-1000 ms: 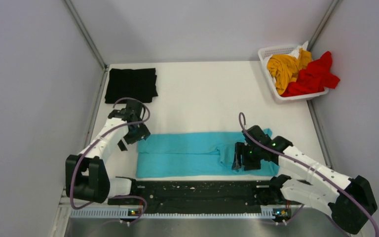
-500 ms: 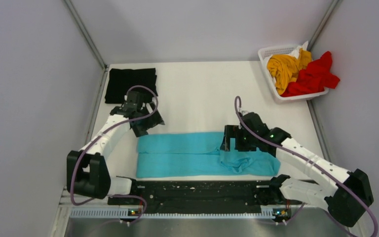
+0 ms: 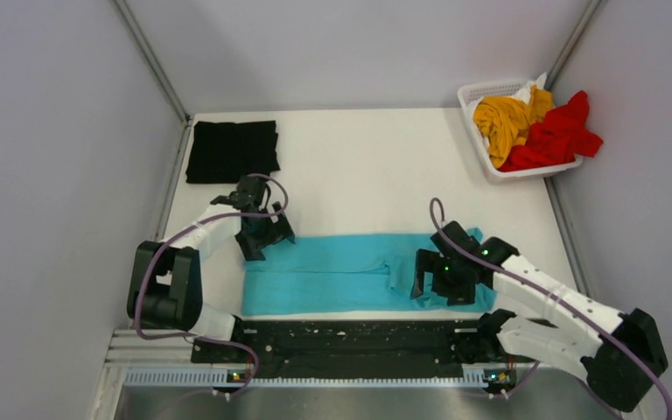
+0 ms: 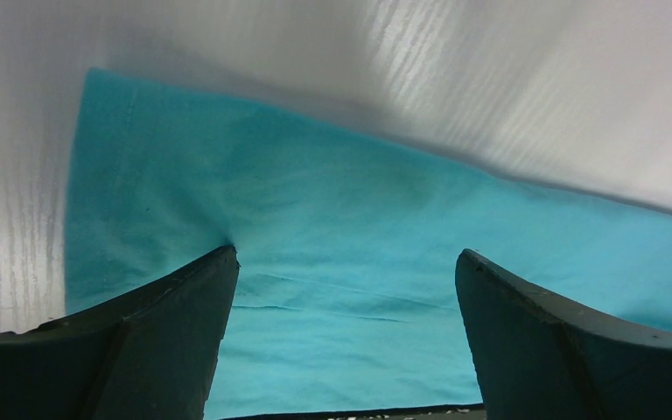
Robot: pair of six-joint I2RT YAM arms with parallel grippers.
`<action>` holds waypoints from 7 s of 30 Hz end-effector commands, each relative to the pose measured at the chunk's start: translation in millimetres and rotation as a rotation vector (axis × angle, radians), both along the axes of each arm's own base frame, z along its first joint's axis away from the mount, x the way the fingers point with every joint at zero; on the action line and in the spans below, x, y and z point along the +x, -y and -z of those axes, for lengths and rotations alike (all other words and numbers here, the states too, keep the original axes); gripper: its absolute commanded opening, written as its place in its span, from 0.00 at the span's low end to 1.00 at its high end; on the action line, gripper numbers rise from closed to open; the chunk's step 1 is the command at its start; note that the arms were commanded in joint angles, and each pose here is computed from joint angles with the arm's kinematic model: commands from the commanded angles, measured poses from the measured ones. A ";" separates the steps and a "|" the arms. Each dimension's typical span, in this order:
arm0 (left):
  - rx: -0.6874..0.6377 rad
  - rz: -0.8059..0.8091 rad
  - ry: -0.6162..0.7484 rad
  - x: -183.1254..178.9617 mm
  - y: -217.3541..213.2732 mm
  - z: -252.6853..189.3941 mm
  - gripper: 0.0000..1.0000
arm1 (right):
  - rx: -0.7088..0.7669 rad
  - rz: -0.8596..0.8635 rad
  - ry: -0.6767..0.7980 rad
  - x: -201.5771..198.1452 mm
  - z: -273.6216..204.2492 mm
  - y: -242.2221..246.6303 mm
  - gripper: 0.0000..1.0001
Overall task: Fold and stack the t-shirts
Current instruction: Fold the other side of the tshirt into a rectangle, then rotate the tshirt 90 degrees, then grab the bottom of the folded rectangular tshirt with both arms, then fold the folded rectangular tshirt in 1/3 of the way
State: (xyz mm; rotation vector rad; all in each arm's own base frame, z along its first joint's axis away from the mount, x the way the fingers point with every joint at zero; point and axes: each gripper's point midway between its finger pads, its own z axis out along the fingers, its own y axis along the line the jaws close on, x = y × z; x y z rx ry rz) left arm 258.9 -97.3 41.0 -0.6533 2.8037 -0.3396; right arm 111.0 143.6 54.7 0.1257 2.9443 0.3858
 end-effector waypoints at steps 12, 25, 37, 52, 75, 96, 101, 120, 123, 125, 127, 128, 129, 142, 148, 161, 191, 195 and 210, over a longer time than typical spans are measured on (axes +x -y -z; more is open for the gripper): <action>0.058 0.000 0.017 8.6 -9.1 -8.7 0.99 | -0.029 0.179 0.213 57.7 -46.1 17.0 0.99; 0.024 0.042 -0.030 4.6 2.2 9.6 0.99 | -0.041 0.372 0.199 124.9 16.5 50.7 0.99; -0.025 0.086 -0.031 -5.8 32.0 3.6 0.99 | 0.022 0.360 0.254 240.1 42.2 35.9 0.99; -0.142 0.001 0.039 19.4 110.8 -34.4 0.99 | 0.311 0.268 0.300 438.4 45.6 -38.3 0.99; -0.220 0.302 -0.136 -30.9 198.0 20.5 0.99 | 0.663 0.309 0.414 515.5 36.3 -198.3 0.99; -0.098 0.321 0.189 -60.1 136.7 -78.5 0.99 | 0.342 -0.004 1.063 445.9 -287.9 -140.1 0.99; -0.027 0.229 0.193 -67.8 90.8 -56.3 0.99 | 0.286 0.013 0.870 319.3 -218.0 -103.4 0.99; -0.139 0.277 -0.009 -108.6 84.4 20.0 0.63 | 0.209 0.066 0.266 44.6 -12.1 -113.0 0.93; -0.150 0.280 -0.015 -105.7 89.0 24.0 0.57 | 0.162 0.053 0.254 38.4 -2.0 -121.7 0.93; -0.162 0.287 -0.013 -104.3 92.3 24.7 0.51 | 0.145 0.047 0.243 34.2 2.3 -127.1 0.92; -0.160 0.289 -0.014 -104.1 92.1 25.6 0.43 | 0.126 0.051 0.228 30.8 7.4 -127.7 0.92; -0.154 0.289 -0.015 -104.3 90.9 26.5 0.41 | 0.123 0.057 0.224 29.5 7.8 -128.0 0.92; -0.146 0.289 -0.016 -104.9 89.1 27.4 0.38 | 0.116 0.068 0.223 28.6 8.6 -126.4 0.92; -0.161 0.298 -0.057 -118.7 86.7 32.7 0.00 | 0.143 0.147 0.174 11.5 16.9 -114.2 0.63; -0.174 0.294 -0.041 -125.2 82.8 28.7 0.00 | 0.066 0.176 0.128 -1.0 36.9 -93.8 0.56; -0.241 0.281 -0.059 -139.9 88.9 33.2 0.00 | 0.089 0.168 0.123 -14.2 51.0 -90.1 0.00; -0.289 0.396 0.208 -28.1 149.2 -60.4 0.00 | 0.273 0.050 0.480 93.0 -58.0 -119.9 0.00; -0.272 0.340 0.218 10.1 145.0 -62.3 0.00 | 0.269 0.056 0.543 133.3 -71.2 -111.7 0.00; -0.205 0.283 0.311 131.5 138.6 -64.2 0.00 | 0.230 0.060 0.667 247.6 -75.2 -91.8 0.00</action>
